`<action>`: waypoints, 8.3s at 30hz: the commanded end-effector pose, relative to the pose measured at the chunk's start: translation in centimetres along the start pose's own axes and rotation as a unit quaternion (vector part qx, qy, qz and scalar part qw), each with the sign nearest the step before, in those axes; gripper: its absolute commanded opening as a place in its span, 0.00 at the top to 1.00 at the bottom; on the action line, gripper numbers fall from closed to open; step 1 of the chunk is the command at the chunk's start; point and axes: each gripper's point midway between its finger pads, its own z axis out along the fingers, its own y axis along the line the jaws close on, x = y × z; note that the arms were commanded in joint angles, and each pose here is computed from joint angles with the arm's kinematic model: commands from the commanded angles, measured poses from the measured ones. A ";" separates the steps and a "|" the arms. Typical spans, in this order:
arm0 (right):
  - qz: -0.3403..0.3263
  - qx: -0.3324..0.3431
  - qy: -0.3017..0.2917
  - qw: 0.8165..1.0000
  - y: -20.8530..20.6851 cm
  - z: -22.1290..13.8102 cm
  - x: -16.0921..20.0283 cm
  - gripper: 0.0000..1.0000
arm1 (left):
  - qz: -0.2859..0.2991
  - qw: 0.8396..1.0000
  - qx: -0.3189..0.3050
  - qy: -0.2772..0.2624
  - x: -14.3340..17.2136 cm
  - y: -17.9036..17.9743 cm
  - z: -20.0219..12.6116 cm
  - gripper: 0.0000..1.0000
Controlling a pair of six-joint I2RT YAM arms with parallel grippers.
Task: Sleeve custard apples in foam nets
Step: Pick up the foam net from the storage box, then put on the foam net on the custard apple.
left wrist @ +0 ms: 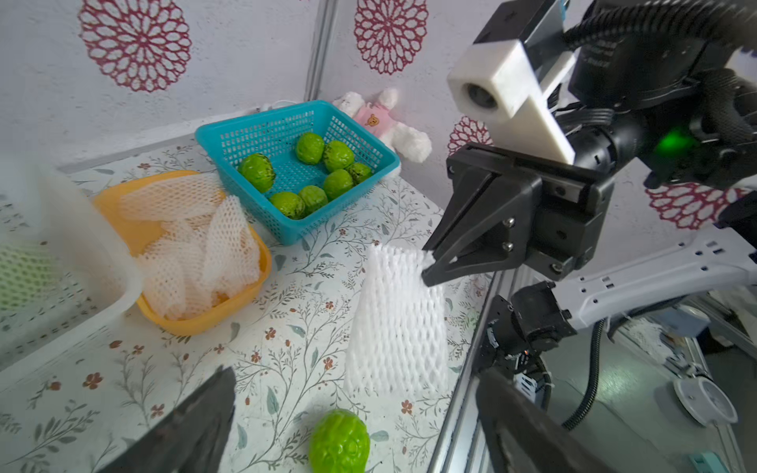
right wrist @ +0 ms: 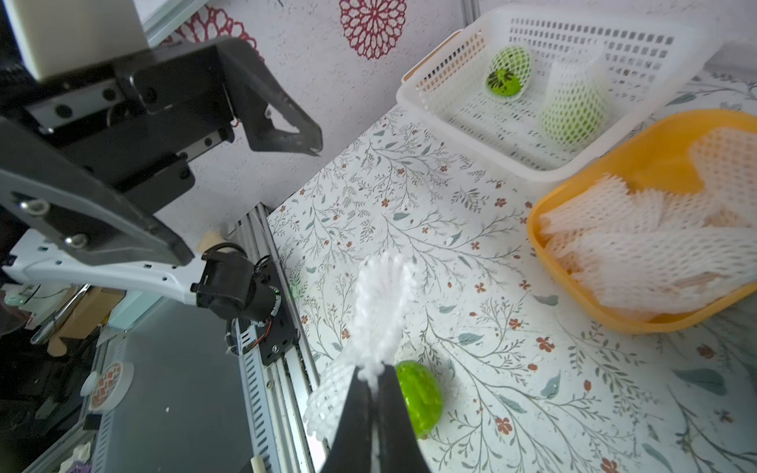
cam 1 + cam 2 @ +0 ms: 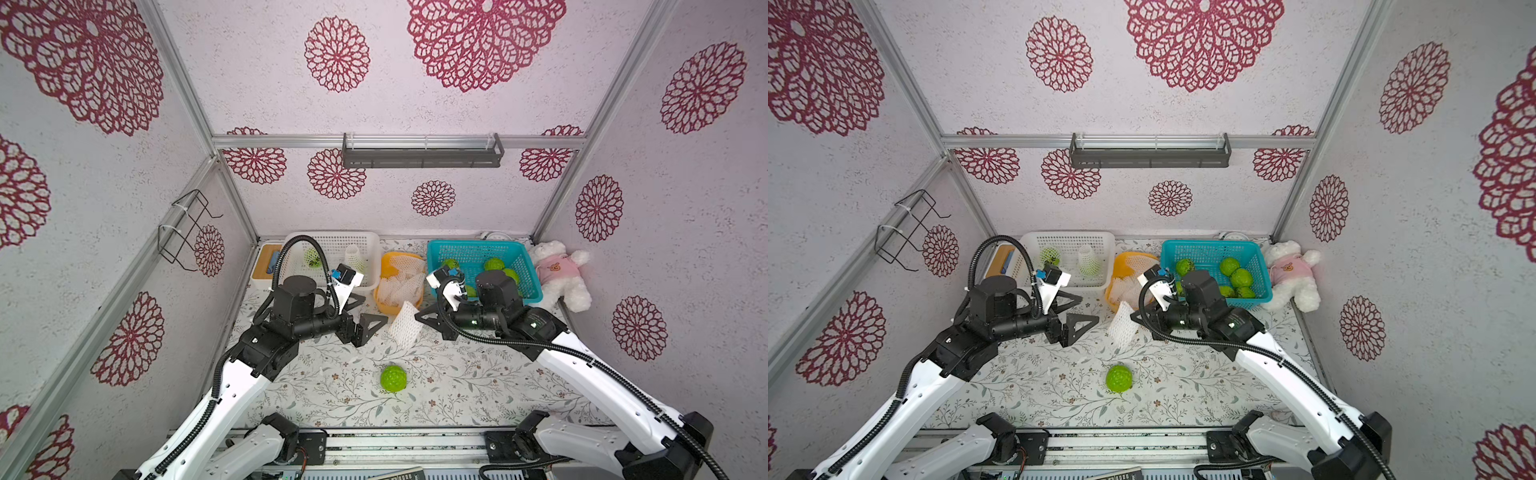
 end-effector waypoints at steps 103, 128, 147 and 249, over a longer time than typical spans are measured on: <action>-0.007 0.018 -0.072 0.997 -1.8 4.5 2.4 0.74 | -0.169 0.984 -0.030 0.056 8.4 0.7 4.8 1.00; 0.014 0.033 -0.029 0.999 -2.6 6.6 5.9 0.57 | -0.169 0.981 -0.088 0.019 10.8 4.1 6.5 1.00; 0.045 0.072 -0.021 0.996 -4.2 6.4 7.5 0.56 | -0.116 0.987 -0.109 0.000 14.6 4.8 8.5 1.00; 0.112 0.074 0.035 0.990 -3.7 10.2 14.0 0.44 | -0.121 0.979 -0.141 0.087 23.8 2.4 6.7 1.00</action>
